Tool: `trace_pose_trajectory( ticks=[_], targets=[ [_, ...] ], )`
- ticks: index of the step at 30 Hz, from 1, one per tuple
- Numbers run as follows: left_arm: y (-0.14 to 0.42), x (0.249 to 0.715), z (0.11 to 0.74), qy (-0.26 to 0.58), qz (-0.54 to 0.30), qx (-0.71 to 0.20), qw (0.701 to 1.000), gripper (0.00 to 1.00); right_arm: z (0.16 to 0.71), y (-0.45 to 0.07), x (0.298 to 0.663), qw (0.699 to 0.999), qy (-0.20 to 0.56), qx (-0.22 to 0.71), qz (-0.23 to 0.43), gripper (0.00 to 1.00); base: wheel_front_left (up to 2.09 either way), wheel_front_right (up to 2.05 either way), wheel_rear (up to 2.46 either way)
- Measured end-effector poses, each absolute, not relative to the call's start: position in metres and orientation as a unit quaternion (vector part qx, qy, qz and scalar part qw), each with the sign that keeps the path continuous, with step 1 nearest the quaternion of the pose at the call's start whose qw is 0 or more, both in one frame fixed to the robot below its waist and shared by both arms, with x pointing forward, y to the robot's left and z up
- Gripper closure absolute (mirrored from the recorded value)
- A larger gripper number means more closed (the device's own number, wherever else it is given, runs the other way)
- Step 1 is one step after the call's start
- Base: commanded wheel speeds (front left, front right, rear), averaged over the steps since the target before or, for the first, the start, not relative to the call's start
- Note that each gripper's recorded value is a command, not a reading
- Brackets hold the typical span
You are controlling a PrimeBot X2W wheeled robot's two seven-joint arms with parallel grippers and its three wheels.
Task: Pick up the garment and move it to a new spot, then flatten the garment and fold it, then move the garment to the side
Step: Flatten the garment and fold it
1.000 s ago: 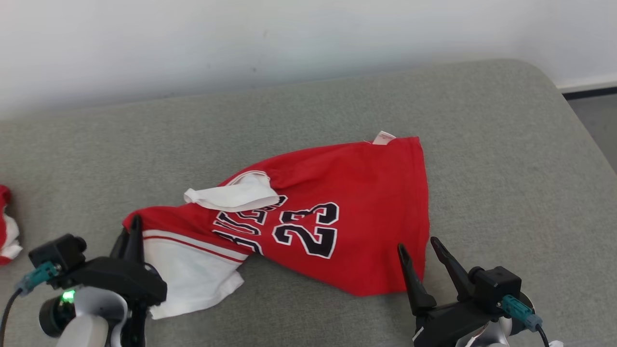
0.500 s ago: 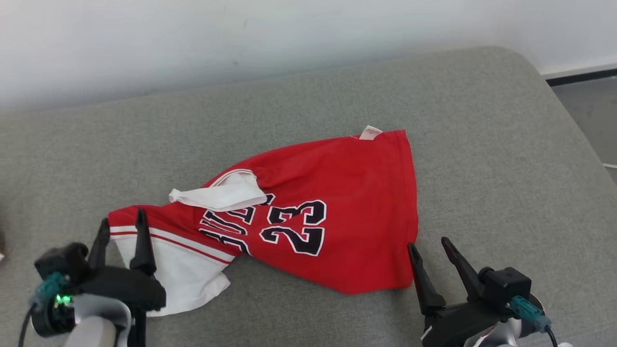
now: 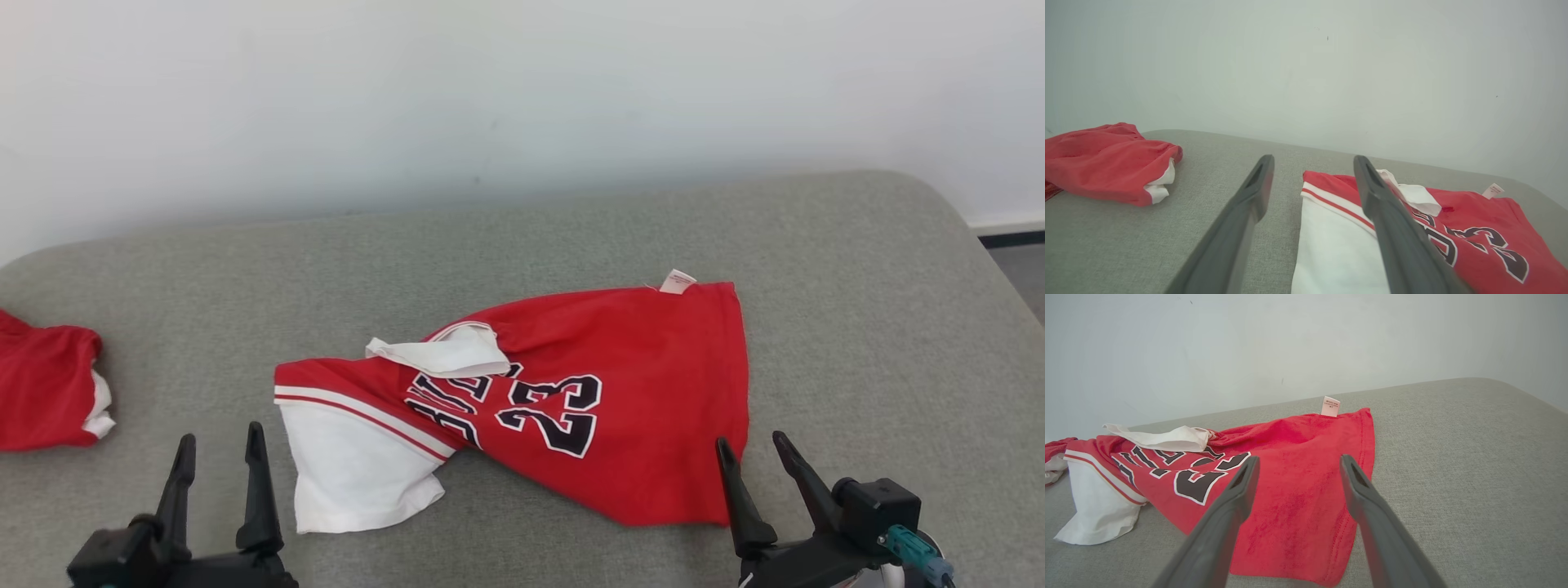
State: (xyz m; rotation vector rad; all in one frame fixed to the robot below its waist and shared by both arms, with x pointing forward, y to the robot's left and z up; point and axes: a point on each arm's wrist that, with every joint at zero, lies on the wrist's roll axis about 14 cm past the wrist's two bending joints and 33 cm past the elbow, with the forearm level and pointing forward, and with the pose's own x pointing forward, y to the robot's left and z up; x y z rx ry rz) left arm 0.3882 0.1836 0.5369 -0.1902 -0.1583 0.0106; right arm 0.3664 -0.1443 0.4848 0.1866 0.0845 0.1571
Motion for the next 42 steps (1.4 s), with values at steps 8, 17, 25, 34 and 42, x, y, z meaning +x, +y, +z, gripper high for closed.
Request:
trace_pose_trajectory(
  ticks=[8,17,25,34,42],
  targets=[
    [0.199,0.357,0.542,-0.097,0.038,-0.094,0.990,0.00,0.489,-0.137,0.367,0.992,0.036,0.081,0.090,0.00,0.00,0.00,0.00],
    [0.213,0.331,0.524,-0.074,0.064,-0.085,0.992,0.00,0.474,-0.132,0.366,0.990,0.074,0.071,0.099,0.00,0.00,0.00,0.00],
    [0.208,0.330,0.518,-0.065,0.054,-0.083,0.993,0.00,0.431,-0.164,0.374,0.970,0.226,0.073,0.051,0.00,0.00,0.00,0.00],
    [0.202,0.341,0.510,-0.051,0.042,-0.081,0.995,0.00,0.414,-0.189,0.404,0.951,0.300,0.070,0.010,0.00,0.00,0.00,0.00],
    [0.206,0.351,0.500,-0.035,0.047,-0.080,0.995,0.00,0.383,-0.184,0.418,0.933,0.354,0.064,0.008,0.00,0.00,0.00,0.00]
  ],
)
